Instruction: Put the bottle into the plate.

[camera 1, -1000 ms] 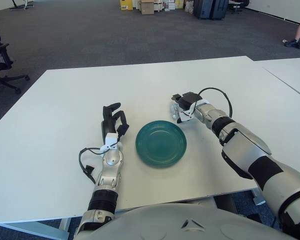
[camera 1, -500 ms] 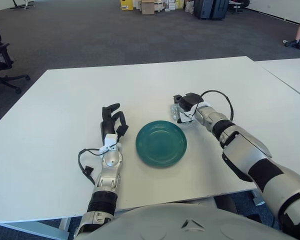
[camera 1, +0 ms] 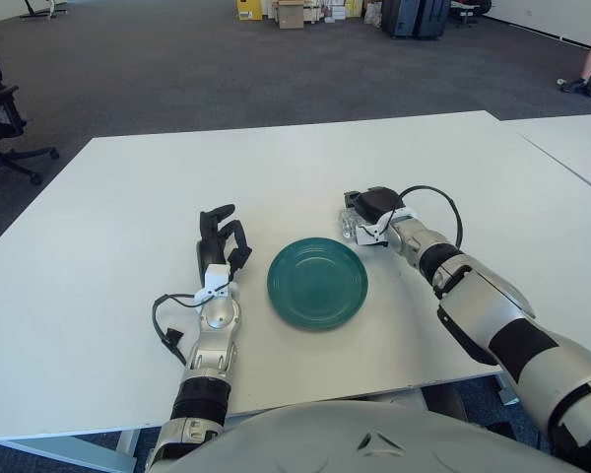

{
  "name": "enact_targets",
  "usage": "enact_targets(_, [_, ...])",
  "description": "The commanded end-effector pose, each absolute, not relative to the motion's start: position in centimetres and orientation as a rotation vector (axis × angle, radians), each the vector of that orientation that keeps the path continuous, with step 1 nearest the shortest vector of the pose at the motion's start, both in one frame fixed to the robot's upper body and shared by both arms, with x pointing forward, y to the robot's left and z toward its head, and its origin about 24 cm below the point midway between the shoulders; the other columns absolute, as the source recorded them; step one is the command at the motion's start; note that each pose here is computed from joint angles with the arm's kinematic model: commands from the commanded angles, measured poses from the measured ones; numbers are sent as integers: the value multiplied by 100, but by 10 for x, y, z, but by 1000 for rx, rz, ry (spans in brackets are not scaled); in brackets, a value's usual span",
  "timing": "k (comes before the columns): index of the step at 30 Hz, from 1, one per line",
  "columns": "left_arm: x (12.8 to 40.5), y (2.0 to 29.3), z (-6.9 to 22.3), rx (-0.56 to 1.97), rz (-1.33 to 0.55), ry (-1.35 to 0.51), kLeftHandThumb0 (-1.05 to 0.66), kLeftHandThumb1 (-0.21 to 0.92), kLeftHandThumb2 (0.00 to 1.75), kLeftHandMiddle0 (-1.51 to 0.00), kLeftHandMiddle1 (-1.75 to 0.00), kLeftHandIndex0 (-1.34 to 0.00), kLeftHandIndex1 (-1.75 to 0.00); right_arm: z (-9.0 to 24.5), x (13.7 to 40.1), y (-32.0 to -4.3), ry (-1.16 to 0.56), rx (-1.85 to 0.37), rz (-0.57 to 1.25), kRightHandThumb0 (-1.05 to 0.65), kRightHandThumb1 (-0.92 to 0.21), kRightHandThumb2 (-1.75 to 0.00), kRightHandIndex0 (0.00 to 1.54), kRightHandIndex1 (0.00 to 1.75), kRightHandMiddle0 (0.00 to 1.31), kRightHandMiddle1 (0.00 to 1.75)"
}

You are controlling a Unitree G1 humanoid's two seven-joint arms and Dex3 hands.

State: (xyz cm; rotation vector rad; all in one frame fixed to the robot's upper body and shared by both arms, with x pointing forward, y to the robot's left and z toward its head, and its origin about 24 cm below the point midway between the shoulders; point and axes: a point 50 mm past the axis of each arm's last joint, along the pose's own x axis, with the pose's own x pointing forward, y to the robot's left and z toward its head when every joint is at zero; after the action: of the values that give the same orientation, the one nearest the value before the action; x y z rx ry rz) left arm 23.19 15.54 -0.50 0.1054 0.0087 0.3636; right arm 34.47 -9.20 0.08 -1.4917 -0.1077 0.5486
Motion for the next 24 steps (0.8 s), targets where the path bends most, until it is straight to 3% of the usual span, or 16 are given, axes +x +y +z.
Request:
enact_targets(1, [235, 157, -2, 109, 363, 1, -61, 92, 78, -46, -55, -21, -111, -10, 337, -96, -53, -1466, 573, 0, -9, -156, 80, 167, 56, 175])
enact_targets(11, [236, 159, -3, 108, 359, 5, -63, 92, 78, -45, -54, -20, -111, -8, 339, -98, -53, -1441, 577, 0, -9, -157, 78, 171, 55, 175])
enact_targets(24, [237, 160, -3, 109, 357, -3, -63, 92, 78, -44, -53, -20, -111, 21, 356, -102, -141, -1316, 473, 0, -9, -157, 78, 171, 56, 175])
